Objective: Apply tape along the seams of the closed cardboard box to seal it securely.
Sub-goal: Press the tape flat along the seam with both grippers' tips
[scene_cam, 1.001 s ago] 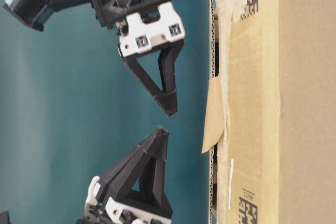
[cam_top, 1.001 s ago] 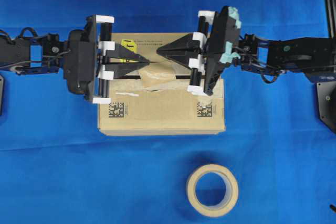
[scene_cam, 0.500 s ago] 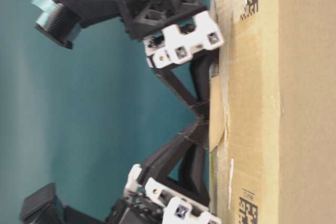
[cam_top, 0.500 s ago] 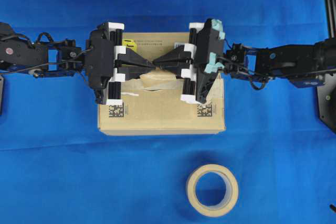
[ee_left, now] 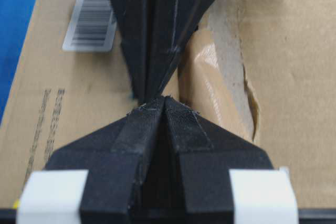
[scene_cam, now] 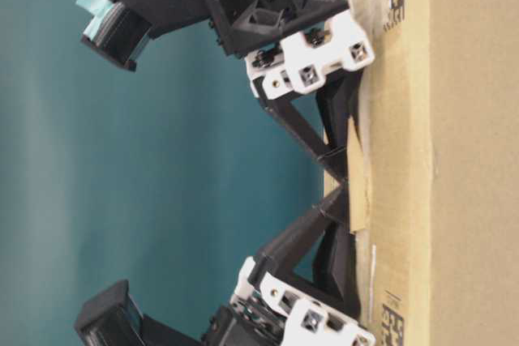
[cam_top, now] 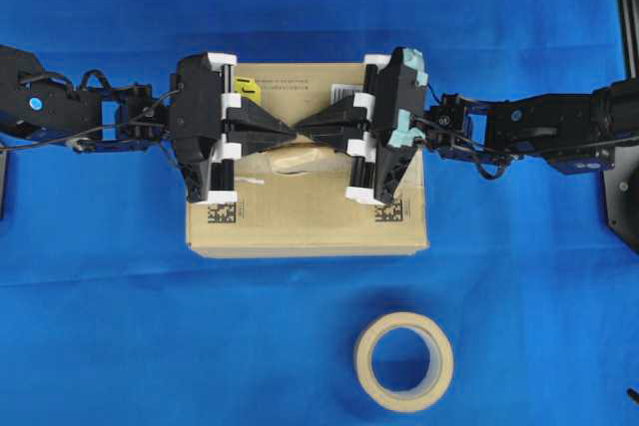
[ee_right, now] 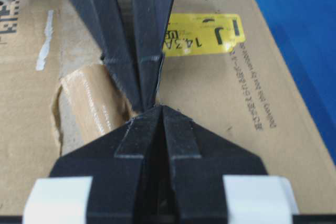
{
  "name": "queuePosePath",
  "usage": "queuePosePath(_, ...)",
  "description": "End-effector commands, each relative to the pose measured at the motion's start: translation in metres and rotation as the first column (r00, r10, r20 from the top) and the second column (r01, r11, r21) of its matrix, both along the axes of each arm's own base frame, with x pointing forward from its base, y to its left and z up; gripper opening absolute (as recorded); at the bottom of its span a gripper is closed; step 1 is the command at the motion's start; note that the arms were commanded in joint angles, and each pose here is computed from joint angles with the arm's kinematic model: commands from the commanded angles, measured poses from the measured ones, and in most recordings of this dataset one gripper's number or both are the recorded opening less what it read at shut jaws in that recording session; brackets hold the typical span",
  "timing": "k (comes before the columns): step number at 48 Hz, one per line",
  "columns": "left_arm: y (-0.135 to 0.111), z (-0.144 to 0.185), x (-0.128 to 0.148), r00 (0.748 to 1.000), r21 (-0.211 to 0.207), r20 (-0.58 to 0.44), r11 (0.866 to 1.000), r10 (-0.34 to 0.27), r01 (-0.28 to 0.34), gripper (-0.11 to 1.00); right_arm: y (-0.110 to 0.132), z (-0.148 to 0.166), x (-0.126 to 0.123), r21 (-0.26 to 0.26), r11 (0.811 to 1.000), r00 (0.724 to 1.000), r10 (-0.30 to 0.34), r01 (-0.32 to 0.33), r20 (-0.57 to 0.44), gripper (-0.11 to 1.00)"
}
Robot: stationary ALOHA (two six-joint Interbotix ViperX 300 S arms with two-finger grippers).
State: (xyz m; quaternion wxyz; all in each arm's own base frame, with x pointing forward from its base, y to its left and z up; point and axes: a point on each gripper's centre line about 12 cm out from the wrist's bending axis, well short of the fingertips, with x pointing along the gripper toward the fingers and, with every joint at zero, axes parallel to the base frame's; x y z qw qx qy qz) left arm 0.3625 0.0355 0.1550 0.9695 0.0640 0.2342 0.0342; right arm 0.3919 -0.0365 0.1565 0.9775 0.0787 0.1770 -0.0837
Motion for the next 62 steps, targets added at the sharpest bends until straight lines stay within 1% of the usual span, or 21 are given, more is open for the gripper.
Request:
queuePosePath(1,0.002,-0.001,-0.007,1.000,-0.006,-0.010,1.000,0.009,-0.009,0.00,0.003,0.007,-0.004,0.002,1.000,1.000,0.004,-0.004,0.020,-0.02)
queuePosePath(11,0.002,-0.008,-0.033,0.999,-0.016,-0.035,1.000,0.023,-0.023,0.00,0.002,0.004,-0.021,0.015,1.000,1.000,-0.017,0.017,0.014,-0.02)
queuePosePath(17,0.003,-0.007,-0.038,0.999,-0.025,-0.007,0.999,0.035,-0.035,0.00,0.002,0.007,-0.024,0.013,1.000,0.999,-0.021,0.021,0.035,-0.02)
queuePosePath(22,0.003,-0.002,-0.033,0.999,-0.021,0.030,0.999,0.034,-0.033,0.00,0.002,0.010,-0.021,0.007,1.000,0.999,-0.018,0.018,0.050,-0.02)
queuePosePath(30,0.001,0.008,-0.018,0.997,-0.017,0.080,1.000,0.022,-0.020,0.00,0.003,0.020,-0.013,-0.002,1.000,0.996,-0.010,0.011,0.083,-0.02)
queuePosePath(44,-0.021,0.021,0.011,0.990,0.016,0.124,0.998,-0.058,0.057,0.00,0.014,0.025,0.001,-0.005,1.000,0.995,0.021,-0.021,0.100,-0.02)
queuePosePath(50,-0.028,0.021,0.013,0.989,0.017,0.123,0.997,-0.077,0.076,-0.01,0.021,0.024,0.004,-0.005,0.999,0.994,0.041,-0.041,0.098,-0.02)
queuePosePath(53,-0.028,0.020,0.012,0.990,0.016,0.121,0.997,-0.076,0.075,-0.01,0.023,0.024,0.004,-0.005,0.999,0.994,0.046,-0.046,0.097,-0.02)
queuePosePath(62,-0.029,0.017,0.011,0.991,0.012,0.106,0.997,-0.078,0.077,0.00,0.022,0.021,0.001,-0.001,0.999,0.996,0.041,-0.041,0.085,-0.02)
